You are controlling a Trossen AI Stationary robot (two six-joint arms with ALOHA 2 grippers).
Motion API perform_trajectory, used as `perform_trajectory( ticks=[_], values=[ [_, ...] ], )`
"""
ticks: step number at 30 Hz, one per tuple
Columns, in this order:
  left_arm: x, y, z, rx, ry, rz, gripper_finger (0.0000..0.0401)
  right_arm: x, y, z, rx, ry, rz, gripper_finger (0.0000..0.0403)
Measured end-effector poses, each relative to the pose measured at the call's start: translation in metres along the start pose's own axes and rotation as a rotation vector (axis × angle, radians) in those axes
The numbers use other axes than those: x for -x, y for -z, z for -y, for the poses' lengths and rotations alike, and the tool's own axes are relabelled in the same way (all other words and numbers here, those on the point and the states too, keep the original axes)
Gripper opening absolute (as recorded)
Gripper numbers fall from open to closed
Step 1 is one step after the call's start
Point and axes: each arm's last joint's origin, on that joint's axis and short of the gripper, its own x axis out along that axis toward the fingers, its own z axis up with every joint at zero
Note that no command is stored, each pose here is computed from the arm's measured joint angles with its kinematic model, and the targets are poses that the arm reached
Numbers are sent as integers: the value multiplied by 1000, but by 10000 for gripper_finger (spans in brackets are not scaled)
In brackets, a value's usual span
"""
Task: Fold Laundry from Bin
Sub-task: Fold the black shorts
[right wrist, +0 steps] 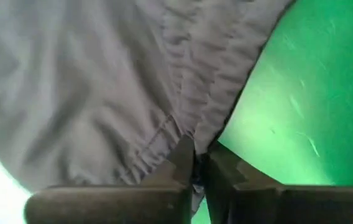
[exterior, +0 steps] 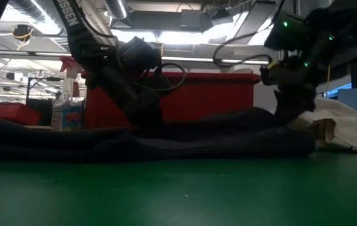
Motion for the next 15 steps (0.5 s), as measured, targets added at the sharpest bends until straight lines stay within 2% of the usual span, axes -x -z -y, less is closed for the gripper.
perform_trajectory(
  ticks=[4, 7, 12, 15],
  values=[
    [0, 0, 0, 1, -1, 1, 180, -2, 3, 2, 0, 16, -12, 92],
    [1, -3, -1, 3, -4, -5, 180, 5, -3, -3, 12, -36, -15, 155],
    [18, -25, 3, 31, 3, -22, 180, 35, -23, -13, 48, -122, 31, 251],
    [35, -25, 9, 58, 19, -97, 180, 51, -31, -15, 82, -117, 109, 290]
  ],
)
